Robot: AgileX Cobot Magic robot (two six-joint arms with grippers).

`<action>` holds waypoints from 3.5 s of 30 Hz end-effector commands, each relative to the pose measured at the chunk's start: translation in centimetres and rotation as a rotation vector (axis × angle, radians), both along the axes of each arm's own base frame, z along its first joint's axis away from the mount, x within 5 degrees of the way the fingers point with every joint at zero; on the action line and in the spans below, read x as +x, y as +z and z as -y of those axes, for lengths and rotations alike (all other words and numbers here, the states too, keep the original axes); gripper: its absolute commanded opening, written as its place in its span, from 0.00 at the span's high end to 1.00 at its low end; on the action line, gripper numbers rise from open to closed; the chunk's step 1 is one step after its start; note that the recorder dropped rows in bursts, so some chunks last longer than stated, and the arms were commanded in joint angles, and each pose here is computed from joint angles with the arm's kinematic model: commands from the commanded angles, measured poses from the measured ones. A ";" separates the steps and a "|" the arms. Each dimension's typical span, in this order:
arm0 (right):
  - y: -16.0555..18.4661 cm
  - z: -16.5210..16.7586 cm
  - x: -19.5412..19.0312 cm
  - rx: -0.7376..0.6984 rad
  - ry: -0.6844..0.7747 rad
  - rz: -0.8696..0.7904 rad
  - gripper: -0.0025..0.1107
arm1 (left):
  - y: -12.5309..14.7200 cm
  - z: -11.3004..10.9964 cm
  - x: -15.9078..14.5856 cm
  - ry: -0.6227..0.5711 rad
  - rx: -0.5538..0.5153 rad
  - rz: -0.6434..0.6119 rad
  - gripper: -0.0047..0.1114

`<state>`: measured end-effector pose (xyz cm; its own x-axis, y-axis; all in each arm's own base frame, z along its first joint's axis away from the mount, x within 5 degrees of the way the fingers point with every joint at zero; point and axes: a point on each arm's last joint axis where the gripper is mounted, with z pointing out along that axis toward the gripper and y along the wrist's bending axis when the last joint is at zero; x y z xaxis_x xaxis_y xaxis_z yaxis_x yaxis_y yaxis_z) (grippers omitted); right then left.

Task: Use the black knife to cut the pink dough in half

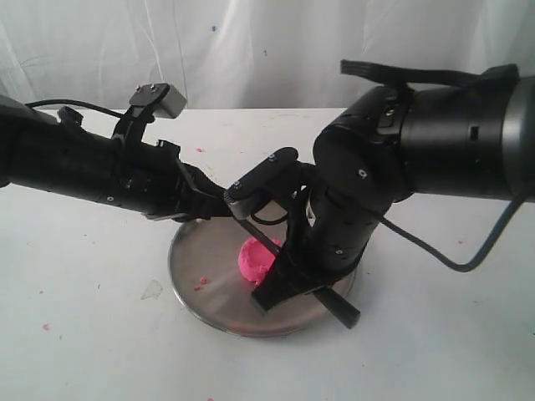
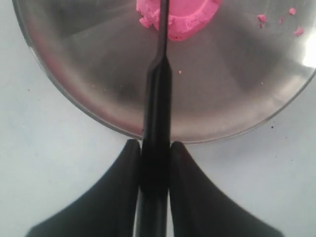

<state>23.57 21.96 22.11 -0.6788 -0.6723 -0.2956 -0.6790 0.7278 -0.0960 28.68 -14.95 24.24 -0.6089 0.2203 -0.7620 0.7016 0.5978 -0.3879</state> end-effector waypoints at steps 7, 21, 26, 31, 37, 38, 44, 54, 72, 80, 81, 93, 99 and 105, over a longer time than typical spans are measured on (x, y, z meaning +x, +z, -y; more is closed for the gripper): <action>-0.9 -0.4 0.6 -0.006 -0.020 0.004 0.98 | -4.3 0.7 2.8 0.041 -0.029 -0.052 0.96; -0.9 -0.4 0.6 -0.004 -0.029 0.003 0.98 | -4.3 1.3 4.8 0.038 -0.041 -0.015 0.96; -0.9 -0.4 0.6 -0.004 -0.029 0.003 0.98 | -5.3 1.3 5.2 0.059 -0.028 -0.018 0.96; -0.9 -0.4 0.6 0.000 -0.030 0.004 0.98 | -6.6 1.6 5.8 0.067 -0.058 -0.008 0.96; -0.9 -0.4 0.8 0.000 -0.030 0.026 0.98 | -7.1 1.5 6.3 0.092 -0.063 0.029 0.96; -0.9 -0.4 0.9 -0.002 -0.035 0.032 0.98 | -7.2 1.5 6.3 0.087 -0.059 0.034 0.96; -2.0 -0.5 1.3 -0.033 -0.045 0.024 0.98 | -8.3 1.6 6.4 0.072 -0.041 0.027 0.96; -3.0 -0.7 1.5 -0.059 -0.037 0.012 0.98 | -10.7 2.0 7.3 0.053 -0.038 -0.015 0.96; -4.3 -0.9 1.7 -0.074 -0.038 -0.013 0.98 | -9.8 1.0 8.1 0.154 0.083 0.044 0.96; -4.3 -0.9 1.7 -0.071 -0.038 -0.011 0.98 | -10.1 1.1 8.1 0.146 0.077 0.037 0.96; -4.3 -0.9 1.7 -0.071 -0.038 -0.011 0.98 | -10.0 1.1 8.1 0.143 0.072 0.037 0.96; -4.3 -1.0 1.7 -0.068 -0.037 -0.009 0.98 | -11.6 1.6 7.8 0.100 0.044 -0.006 0.96; -4.3 -1.0 1.7 -0.068 -0.037 -0.009 0.98 | -11.8 1.5 7.9 0.106 0.052 -0.008 0.96; -4.6 -1.0 1.8 -0.072 -0.036 -0.013 0.98 | -11.8 1.5 7.9 0.106 0.052 -0.008 0.96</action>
<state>25.19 22.92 17.60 -0.7039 -0.6713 -0.2321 -0.6583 0.7393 -0.1418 36.59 -16.49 12.84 -0.6228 0.2100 -0.7536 0.6449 0.6832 -0.3426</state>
